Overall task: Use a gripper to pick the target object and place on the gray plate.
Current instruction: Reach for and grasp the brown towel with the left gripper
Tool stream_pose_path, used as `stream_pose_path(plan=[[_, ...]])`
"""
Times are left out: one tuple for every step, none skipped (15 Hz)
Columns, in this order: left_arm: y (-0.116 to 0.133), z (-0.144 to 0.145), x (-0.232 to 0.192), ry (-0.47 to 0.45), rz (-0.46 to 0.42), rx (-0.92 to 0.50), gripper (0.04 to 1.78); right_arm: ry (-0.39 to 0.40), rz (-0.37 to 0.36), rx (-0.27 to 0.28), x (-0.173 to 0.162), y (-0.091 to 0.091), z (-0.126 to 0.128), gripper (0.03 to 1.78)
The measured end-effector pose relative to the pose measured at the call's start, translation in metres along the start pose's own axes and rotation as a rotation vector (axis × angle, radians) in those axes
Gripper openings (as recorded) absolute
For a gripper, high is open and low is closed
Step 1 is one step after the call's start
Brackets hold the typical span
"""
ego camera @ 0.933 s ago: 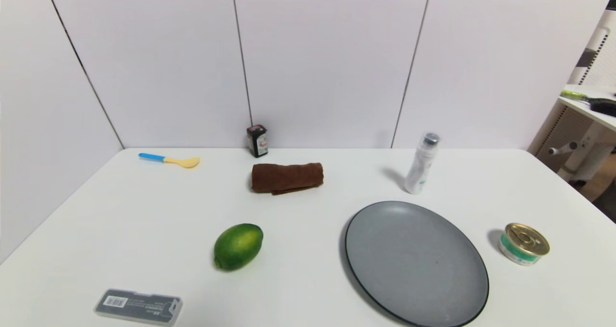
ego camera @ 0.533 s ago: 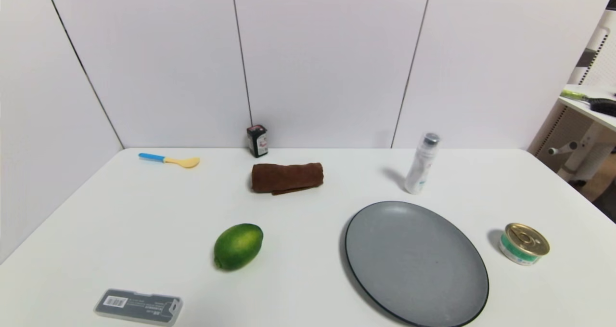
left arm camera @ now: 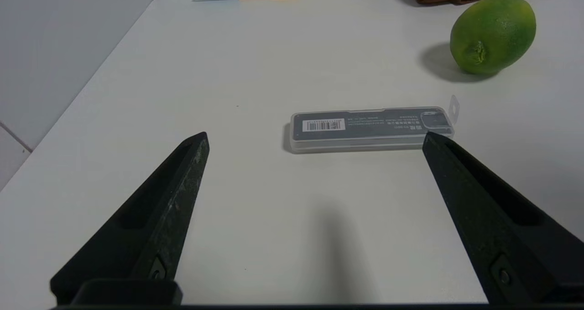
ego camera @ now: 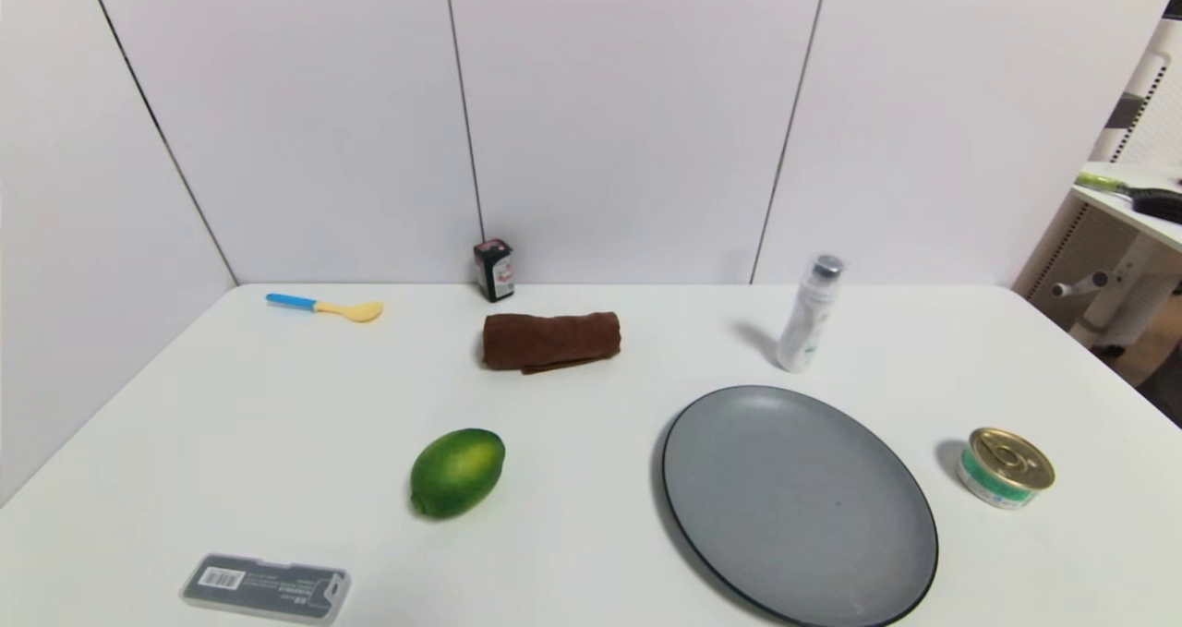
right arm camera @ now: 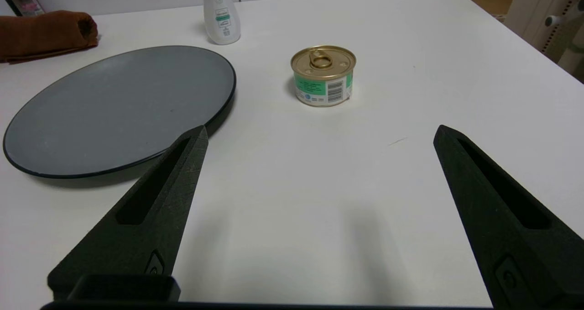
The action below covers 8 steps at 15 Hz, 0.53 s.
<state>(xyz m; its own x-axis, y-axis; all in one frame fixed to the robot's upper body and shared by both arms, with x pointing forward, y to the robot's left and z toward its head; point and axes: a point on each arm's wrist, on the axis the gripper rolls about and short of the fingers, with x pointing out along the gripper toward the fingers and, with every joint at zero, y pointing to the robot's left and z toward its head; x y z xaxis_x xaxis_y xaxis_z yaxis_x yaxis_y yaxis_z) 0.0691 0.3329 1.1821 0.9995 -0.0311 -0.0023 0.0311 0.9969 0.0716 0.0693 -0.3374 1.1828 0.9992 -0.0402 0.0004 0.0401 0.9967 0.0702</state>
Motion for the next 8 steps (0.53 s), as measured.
stream_pose_path(plan=[[0.0001,0.0000,0.0000,0.000,0.003,-0.011,1.69,0.000,0.000,0.000,0.0000,0.0000,0.0000,1.71],[0.0001,0.0000,0.0000,0.000,0.005,-0.021,1.69,0.000,0.000,0.000,0.0000,0.0000,0.0000,1.71],[0.0001,0.0001,0.0000,-0.001,0.006,-0.030,1.69,0.000,0.000,0.000,0.0000,0.0000,0.0000,1.71],[0.0003,0.0002,0.0000,-0.001,0.011,-0.045,1.69,0.000,0.000,0.000,0.0000,0.0000,0.0000,1.71],[0.0006,0.0003,0.0000,-0.002,0.025,-0.064,1.69,0.000,0.000,0.000,0.0000,0.0000,0.0000,1.71],[0.0007,0.0003,0.0001,-0.001,0.029,-0.072,1.69,0.000,0.000,0.000,0.0000,0.0000,0.0000,1.71],[0.0007,0.0001,0.0001,0.001,0.029,-0.072,1.69,0.000,0.000,0.000,0.0000,0.0000,0.0000,1.71],[0.0008,0.0010,-0.0002,-0.002,0.032,-0.070,1.69,0.000,0.000,0.000,0.0000,0.0000,0.0000,1.71]])
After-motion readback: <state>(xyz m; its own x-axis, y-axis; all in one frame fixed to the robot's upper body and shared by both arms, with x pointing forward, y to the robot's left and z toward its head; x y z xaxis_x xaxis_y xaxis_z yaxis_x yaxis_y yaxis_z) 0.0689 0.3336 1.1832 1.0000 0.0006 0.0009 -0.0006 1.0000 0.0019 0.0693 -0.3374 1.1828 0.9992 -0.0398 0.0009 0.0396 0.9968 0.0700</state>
